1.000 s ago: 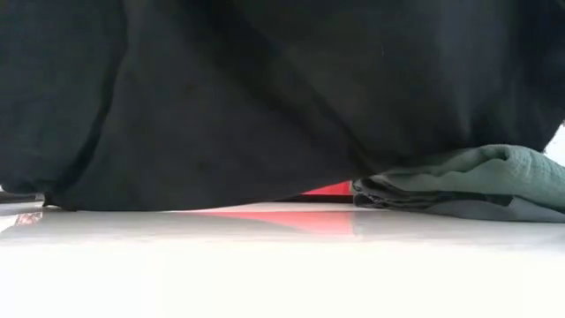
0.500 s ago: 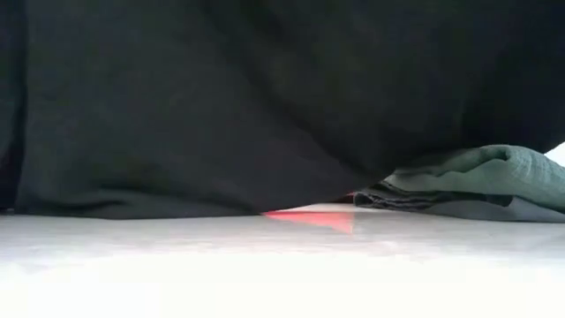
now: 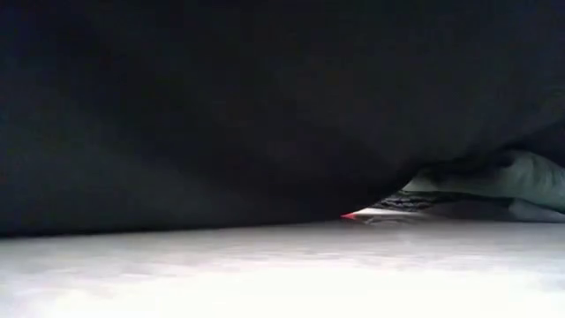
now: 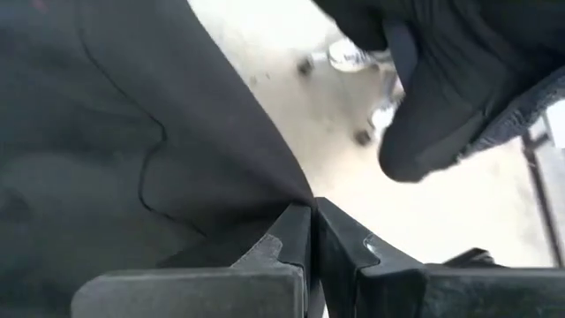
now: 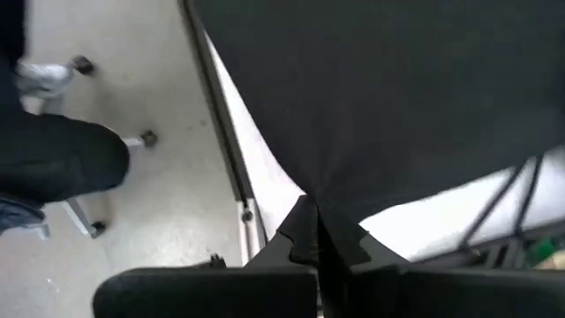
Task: Fold laundry
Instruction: Fold the black shirt
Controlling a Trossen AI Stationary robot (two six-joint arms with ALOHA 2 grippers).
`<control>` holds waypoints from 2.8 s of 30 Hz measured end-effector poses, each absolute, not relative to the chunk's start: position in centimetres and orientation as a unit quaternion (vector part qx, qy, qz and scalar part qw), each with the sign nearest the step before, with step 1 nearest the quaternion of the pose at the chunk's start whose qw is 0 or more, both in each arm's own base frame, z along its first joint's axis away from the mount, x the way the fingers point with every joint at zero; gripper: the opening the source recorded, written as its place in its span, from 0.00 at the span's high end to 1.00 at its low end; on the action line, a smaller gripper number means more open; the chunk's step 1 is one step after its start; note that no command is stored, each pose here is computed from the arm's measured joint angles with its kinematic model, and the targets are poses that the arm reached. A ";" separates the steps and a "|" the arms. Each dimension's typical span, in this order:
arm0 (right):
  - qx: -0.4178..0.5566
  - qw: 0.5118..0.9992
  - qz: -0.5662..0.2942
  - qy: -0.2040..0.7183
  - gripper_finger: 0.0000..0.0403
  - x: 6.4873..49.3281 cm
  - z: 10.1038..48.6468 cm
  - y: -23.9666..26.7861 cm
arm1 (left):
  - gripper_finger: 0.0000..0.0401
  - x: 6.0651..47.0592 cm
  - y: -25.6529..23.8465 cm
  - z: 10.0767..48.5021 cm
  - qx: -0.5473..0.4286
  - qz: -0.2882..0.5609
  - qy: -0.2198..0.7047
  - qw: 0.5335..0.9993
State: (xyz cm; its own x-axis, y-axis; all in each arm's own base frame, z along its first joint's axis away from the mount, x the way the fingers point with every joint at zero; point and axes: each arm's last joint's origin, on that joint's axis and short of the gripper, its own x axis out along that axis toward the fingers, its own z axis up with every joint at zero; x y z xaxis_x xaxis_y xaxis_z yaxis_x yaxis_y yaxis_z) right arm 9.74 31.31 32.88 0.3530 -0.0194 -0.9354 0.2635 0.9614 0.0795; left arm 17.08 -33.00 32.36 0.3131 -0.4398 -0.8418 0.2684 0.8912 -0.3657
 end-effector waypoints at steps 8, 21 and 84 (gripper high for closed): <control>0.074 0.801 -0.124 0.581 0.97 14.0 33.2 28.5 | 1.00 18.0 -32.1 32.3 -0.073 -0.182 0.535 0.822; -0.007 0.699 -0.192 0.689 0.97 21.5 28.1 18.2 | 1.00 19.4 -24.2 31.8 0.069 0.066 0.617 0.781; 0.086 0.757 -0.150 0.631 0.59 14.1 23.7 17.4 | 0.68 16.5 -27.4 20.0 0.074 -0.080 0.560 0.821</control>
